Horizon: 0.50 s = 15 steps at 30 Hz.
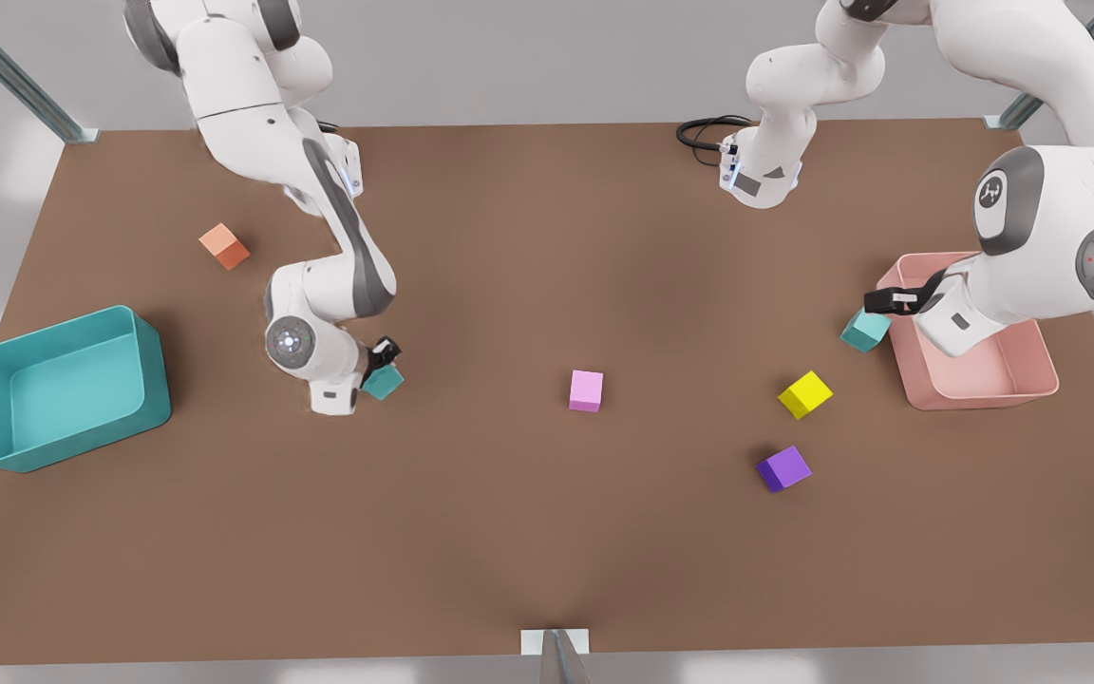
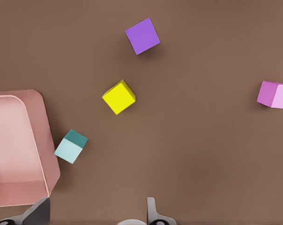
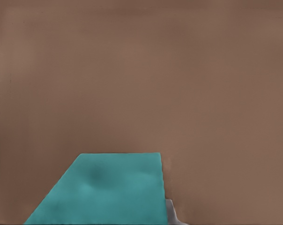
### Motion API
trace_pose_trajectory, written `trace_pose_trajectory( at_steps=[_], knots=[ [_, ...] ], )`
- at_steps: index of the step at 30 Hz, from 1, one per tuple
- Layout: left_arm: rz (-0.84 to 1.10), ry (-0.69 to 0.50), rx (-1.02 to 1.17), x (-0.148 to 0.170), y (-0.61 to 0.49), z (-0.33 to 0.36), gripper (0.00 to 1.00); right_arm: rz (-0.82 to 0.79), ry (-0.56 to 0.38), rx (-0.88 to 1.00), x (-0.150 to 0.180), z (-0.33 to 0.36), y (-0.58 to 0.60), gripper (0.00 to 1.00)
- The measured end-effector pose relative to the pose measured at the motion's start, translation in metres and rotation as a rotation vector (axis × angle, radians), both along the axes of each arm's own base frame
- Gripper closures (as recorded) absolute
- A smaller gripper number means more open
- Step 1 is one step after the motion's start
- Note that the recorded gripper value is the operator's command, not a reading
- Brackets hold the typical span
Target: Stack the two blue cubes on top of each other
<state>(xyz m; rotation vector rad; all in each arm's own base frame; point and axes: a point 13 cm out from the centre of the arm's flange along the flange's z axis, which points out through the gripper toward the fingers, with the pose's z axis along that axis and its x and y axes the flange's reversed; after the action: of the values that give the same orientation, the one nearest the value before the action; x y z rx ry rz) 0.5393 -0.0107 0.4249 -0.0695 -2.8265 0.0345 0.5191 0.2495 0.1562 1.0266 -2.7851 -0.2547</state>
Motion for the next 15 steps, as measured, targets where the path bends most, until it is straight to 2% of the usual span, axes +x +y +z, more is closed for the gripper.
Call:
trace_pose_trajectory(
  at_steps=[3,8,9,12,15],
  knots=[
    [0.000,0.001,0.000,0.000,0.000,0.000,0.00,0.029,0.003,0.046,-0.019,0.007,0.126,0.39],
    [0.008,0.009,-0.001,0.000,0.003,-0.004,0.00,-0.015,0.009,0.041,-0.051,-0.003,0.245,0.39],
    [0.006,0.021,-0.002,0.000,0.002,-0.013,0.00,-0.029,0.015,0.028,-0.062,-0.010,0.259,0.39],
    [-0.001,0.087,0.016,-0.037,0.015,-0.075,0.00,-0.073,0.036,-0.024,-0.100,-0.037,0.288,0.39],
    [-0.040,0.084,0.009,-0.047,0.039,-0.125,0.00,-0.131,0.031,-0.079,-0.125,-0.062,0.302,0.39]
  ],
)
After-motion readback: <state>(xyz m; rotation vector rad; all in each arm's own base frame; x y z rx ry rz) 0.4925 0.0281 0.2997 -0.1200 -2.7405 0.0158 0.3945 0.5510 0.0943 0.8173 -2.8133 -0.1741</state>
